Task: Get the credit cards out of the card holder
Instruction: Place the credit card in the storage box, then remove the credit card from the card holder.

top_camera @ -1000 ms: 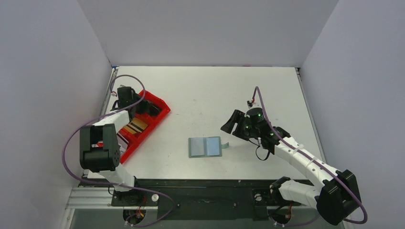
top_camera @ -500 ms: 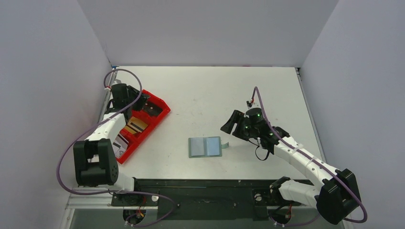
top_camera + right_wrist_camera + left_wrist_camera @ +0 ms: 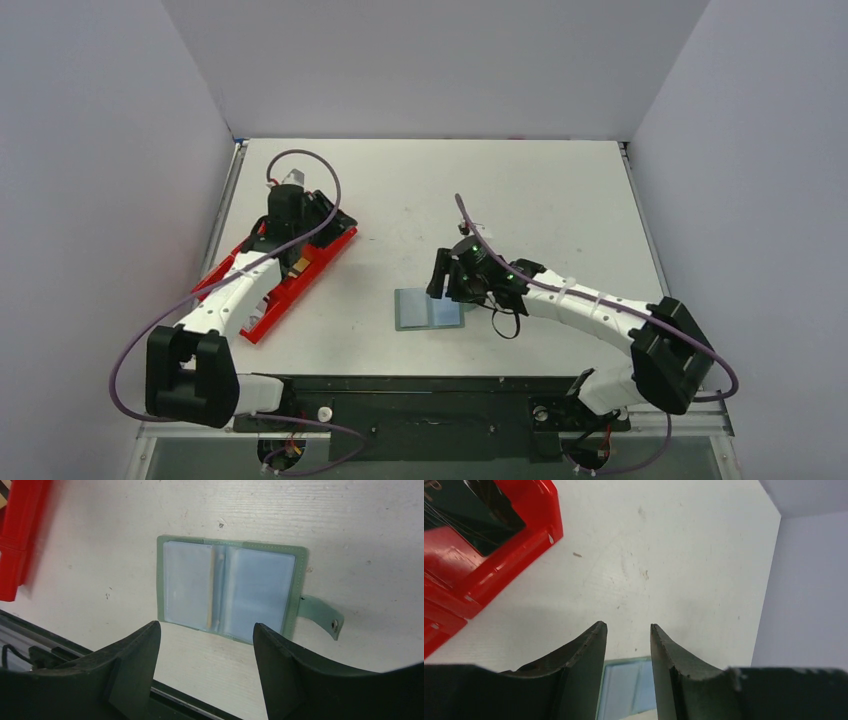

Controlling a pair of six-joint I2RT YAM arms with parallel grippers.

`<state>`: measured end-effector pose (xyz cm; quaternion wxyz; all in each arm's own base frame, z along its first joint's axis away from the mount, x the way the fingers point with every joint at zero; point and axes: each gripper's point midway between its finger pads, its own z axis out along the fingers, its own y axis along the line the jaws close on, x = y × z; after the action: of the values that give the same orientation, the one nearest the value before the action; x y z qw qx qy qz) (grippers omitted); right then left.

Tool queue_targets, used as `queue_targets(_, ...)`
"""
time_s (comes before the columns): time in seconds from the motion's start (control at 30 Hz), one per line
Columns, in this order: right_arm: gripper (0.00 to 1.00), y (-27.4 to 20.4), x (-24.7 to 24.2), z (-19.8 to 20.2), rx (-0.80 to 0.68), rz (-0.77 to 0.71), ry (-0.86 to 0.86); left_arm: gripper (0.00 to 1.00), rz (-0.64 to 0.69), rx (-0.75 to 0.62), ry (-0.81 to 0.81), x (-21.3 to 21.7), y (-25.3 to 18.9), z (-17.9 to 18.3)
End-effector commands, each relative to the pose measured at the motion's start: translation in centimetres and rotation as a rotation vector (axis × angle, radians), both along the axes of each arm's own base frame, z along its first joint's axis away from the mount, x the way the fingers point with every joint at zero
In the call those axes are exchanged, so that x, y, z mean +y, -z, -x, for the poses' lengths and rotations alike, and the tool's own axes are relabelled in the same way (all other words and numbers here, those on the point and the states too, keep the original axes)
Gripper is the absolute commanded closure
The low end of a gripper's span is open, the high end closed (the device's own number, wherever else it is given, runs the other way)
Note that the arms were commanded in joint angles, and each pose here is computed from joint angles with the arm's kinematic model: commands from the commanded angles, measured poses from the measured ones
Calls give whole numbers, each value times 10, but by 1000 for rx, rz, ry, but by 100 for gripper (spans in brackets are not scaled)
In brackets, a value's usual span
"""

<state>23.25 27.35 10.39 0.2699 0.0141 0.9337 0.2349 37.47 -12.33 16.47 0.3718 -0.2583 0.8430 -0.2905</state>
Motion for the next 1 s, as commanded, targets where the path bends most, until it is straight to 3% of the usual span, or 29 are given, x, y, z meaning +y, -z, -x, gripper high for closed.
queue_targets(0.0,36,-3,19,-9,-61,54,8,65,-40,-1,108,-18,-4,30)
queue_targets(0.37,37,39,60,-1,-34,155,-44,64,-101,48,229,-37,4,71)
queue_targets(0.97,48,72,64,1,-2,245,-52,65,-101,103,258,-40,26,86)
